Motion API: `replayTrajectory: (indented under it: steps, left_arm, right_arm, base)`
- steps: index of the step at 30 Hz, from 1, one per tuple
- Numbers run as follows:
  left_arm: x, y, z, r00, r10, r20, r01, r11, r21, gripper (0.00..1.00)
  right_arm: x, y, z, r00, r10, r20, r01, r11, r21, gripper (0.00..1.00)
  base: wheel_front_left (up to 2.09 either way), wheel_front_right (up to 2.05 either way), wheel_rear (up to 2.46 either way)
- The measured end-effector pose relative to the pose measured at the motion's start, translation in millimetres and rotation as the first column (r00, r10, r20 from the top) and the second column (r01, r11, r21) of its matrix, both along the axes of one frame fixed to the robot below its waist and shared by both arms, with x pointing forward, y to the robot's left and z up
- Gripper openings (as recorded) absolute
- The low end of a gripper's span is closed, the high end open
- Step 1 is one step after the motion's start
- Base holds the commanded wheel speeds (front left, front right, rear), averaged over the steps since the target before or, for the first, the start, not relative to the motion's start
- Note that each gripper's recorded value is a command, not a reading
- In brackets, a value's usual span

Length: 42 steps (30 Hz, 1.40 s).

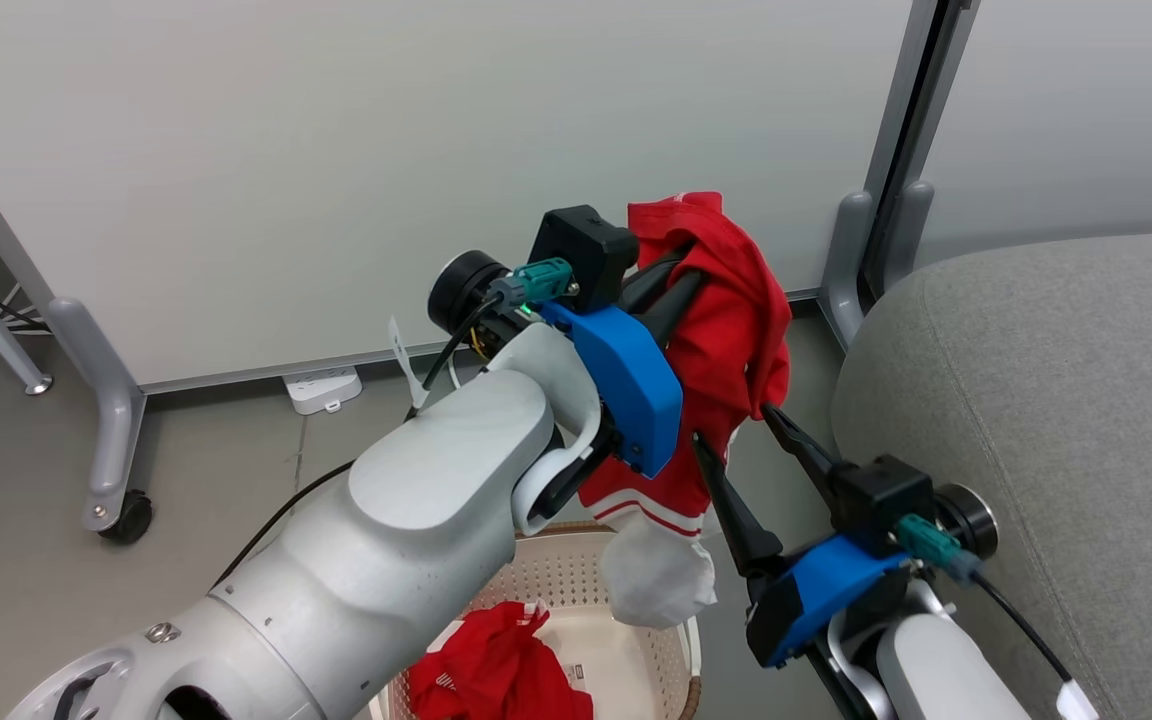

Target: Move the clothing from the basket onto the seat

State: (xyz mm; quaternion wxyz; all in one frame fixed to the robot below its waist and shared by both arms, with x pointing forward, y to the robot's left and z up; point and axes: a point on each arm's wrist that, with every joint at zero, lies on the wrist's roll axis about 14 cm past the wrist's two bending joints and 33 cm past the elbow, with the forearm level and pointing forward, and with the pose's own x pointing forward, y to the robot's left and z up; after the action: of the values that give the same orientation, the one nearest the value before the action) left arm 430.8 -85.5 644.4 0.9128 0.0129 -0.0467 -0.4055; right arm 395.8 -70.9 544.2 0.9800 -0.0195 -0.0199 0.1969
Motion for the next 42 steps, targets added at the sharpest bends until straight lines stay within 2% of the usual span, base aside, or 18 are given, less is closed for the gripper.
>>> replayTrajectory:
  steps: [9,10,11,12,19,42]
  left_arm:
    - [-9,-2,-1,1.000,-0.015,-0.005,0.015,1.000,0.001,0.00]
    - [-10,-2,0,1.000,-0.016,-0.007,0.016,1.000,-0.001,0.00]
    - [-11,-2,1,1.000,-0.016,-0.008,0.016,1.000,-0.003,0.00]
    - [-12,-3,1,1.000,-0.018,-0.007,0.018,1.000,-0.004,0.00]
    - [-17,-5,3,1.000,-0.023,-0.004,0.023,1.000,-0.009,0.00]
    - [-14,-7,-3,0.999,-0.022,-0.028,0.022,1.000,-0.002,0.00]
  right_arm:
    - [25,12,-8,0.998,0.038,-0.043,-0.039,0.999,-0.019,1.00]
    - [26,14,-11,0.997,0.042,-0.060,-0.043,0.999,-0.014,0.82]
    - [26,16,-14,0.996,0.050,-0.071,-0.052,0.998,-0.019,0.18]
    - [27,19,-14,0.996,0.058,-0.070,-0.060,0.998,-0.026,0.00]
    - [29,26,-9,0.995,0.082,-0.059,-0.083,0.996,-0.018,0.00]
    - [30,20,-14,0.996,0.069,-0.063,-0.070,0.998,-0.008,0.00]
  base:
    - [0.00,0.00,0.00]
    - [0.00,0.00,0.00]
    - [0.00,0.00,0.00]
    - [0.00,0.00,0.00]
    - [0.00,0.00,0.00]
    - [0.00,0.00,0.00]
